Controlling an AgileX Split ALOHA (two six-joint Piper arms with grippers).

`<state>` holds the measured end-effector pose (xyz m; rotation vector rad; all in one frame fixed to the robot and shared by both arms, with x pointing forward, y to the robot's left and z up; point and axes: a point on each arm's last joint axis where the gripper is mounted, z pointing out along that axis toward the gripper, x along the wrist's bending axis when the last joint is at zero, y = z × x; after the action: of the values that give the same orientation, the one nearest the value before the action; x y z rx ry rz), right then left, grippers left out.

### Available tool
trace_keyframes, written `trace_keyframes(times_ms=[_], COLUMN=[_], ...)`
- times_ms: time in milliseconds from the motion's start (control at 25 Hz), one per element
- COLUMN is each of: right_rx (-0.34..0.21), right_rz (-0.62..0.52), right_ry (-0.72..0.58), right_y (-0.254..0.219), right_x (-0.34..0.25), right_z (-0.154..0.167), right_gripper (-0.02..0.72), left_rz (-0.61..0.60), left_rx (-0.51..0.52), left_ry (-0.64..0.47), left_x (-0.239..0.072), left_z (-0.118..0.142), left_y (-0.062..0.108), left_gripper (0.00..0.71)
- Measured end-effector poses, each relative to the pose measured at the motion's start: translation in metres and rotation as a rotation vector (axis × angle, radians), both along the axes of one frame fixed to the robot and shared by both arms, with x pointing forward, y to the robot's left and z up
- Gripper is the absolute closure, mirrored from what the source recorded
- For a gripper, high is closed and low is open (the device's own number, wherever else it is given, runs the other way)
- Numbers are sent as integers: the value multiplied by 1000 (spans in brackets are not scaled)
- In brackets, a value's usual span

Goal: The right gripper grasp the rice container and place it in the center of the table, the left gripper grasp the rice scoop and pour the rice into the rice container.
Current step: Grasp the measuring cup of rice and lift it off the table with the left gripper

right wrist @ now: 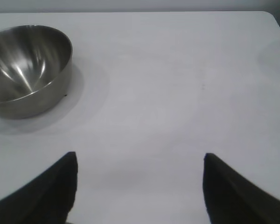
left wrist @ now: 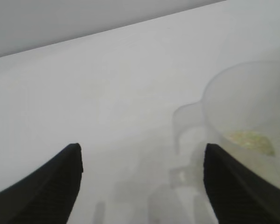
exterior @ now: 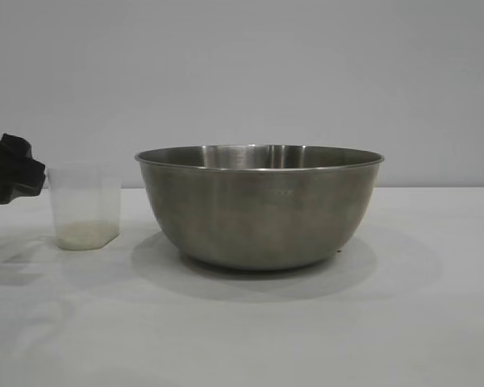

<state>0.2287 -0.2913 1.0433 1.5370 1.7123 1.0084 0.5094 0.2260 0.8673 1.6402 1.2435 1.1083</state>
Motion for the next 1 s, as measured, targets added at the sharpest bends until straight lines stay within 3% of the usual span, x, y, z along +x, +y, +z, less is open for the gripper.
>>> trace_keyframes(times_ms=[280,520,680,760,880,1000], right_rx=[0,0,0,0,0,0], right_rz=[0,0,0,0,0,0], right_ry=[0,0,0,0,0,0], right_y=[0,0,0,0,0,0], right_x=[0,0,0,0,0,0], right_z=[0,0,0,0,0,0], right_gripper=[225,225,225,225,225,225], left_rz=[-14,-10,-5,1,7,7], left_rx=[18,11,4,2,-1,-2], left_ry=[44,24,10,5,-1,-2], left_x=[3,8,12,14,16,16], left_z=[-16,-14,-12,-11,-10,-10], left_y=[-2,-4,-5,-5,-5,-5], left_gripper=[205,205,430,490,480,363])
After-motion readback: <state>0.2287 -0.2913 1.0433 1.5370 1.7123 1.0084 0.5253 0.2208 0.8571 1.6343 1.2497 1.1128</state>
